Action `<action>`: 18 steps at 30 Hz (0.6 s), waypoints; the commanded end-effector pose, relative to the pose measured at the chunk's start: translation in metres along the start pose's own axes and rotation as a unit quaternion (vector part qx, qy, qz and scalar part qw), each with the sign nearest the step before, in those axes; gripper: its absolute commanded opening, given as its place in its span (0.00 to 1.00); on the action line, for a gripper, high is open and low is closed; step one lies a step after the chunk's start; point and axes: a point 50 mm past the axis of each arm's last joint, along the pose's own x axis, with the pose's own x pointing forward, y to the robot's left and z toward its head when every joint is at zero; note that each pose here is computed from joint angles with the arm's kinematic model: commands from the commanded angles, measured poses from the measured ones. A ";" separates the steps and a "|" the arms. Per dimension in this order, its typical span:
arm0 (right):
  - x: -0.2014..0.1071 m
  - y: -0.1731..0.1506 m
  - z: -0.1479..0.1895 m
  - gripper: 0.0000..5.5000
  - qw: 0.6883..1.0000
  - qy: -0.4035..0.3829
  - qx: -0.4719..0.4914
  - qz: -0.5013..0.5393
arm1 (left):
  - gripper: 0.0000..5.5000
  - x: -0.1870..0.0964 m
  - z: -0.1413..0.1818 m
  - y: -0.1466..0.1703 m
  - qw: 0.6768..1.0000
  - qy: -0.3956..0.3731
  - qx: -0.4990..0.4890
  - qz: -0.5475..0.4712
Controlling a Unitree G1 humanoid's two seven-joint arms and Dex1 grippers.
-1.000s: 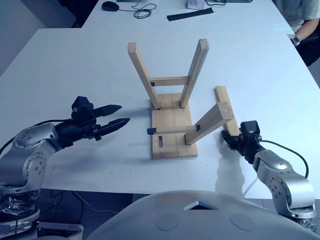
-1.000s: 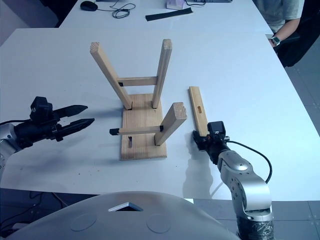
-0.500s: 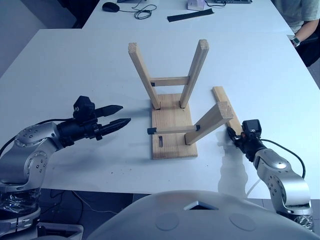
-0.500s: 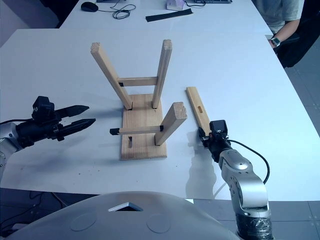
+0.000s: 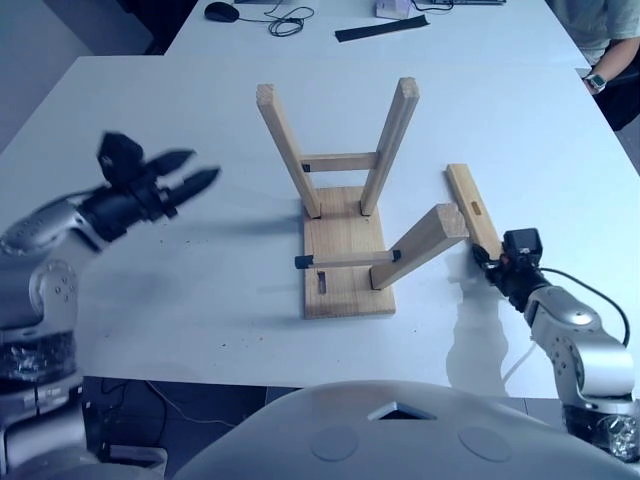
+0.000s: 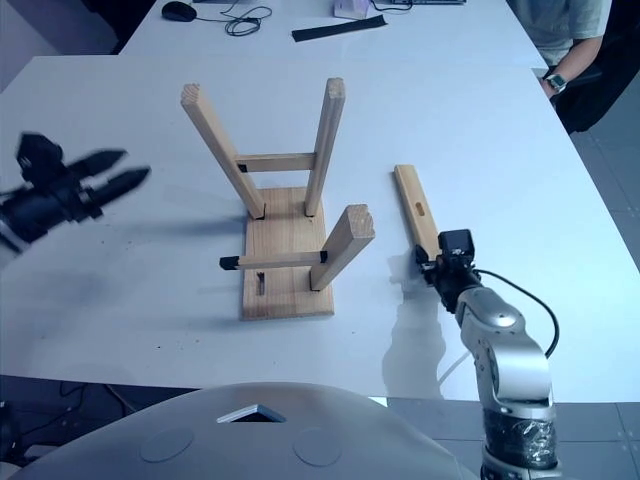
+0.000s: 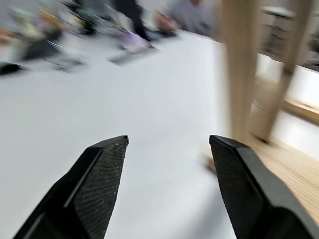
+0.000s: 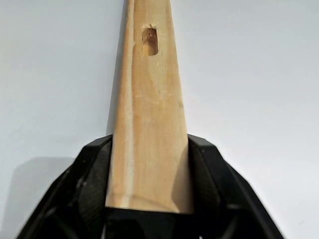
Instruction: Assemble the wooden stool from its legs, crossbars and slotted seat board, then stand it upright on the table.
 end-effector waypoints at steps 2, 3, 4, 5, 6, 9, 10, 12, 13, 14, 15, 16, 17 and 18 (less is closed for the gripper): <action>-0.003 -0.028 0.066 0.37 0.990 -0.141 -0.014 0.017 | 0.55 0.012 0.031 0.010 0.998 -0.055 -0.026 0.032; -0.006 -0.029 0.079 0.37 0.985 -0.168 -0.012 0.029 | 0.55 0.012 0.038 0.004 0.997 -0.073 -0.031 0.008; -0.011 -0.029 0.095 0.37 0.978 -0.202 -0.004 0.051 | 0.55 0.012 0.046 -0.003 0.995 -0.092 -0.044 -0.023; -0.017 -0.027 0.109 0.37 0.970 -0.232 0.000 0.075 | 0.55 0.012 0.053 -0.009 0.992 -0.105 -0.053 -0.051; -0.026 -0.023 0.127 0.37 0.956 -0.269 0.012 0.118 | 0.55 0.013 0.062 -0.022 0.986 -0.117 -0.064 -0.102; -0.051 -0.010 0.163 0.37 0.911 -0.334 0.021 0.241 | 0.55 0.016 0.077 -0.058 0.956 -0.136 -0.090 -0.243; -0.057 -0.007 0.171 0.37 0.898 -0.343 0.021 0.275 | 0.55 0.019 0.080 -0.066 0.946 -0.141 -0.098 -0.275; -0.068 0.000 0.183 0.37 0.869 -0.353 0.027 0.347 | 0.55 0.025 0.087 -0.080 0.928 -0.149 -0.111 -0.322; -0.074 0.004 0.188 0.37 0.849 -0.352 0.029 0.393 | 0.55 0.027 0.091 -0.085 0.919 -0.157 -0.119 -0.342; -0.079 0.007 0.192 0.37 0.834 -0.350 0.029 0.426 | 0.55 0.029 0.095 -0.091 0.909 -0.166 -0.126 -0.361; -0.082 0.010 0.196 0.37 0.820 -0.345 0.029 0.457 | 0.55 0.031 0.099 -0.095 0.900 -0.175 -0.133 -0.376; -0.084 0.013 0.198 0.37 0.807 -0.337 0.027 0.484 | 0.55 0.033 0.103 -0.099 0.892 -0.184 -0.139 -0.388; -0.085 0.017 0.199 0.37 0.797 -0.327 0.022 0.507 | 0.55 0.035 0.107 -0.104 0.885 -0.193 -0.143 -0.398; -0.086 0.020 0.200 0.37 0.786 -0.316 0.019 0.530 | 0.55 0.037 0.110 -0.108 0.880 -0.199 -0.148 -0.405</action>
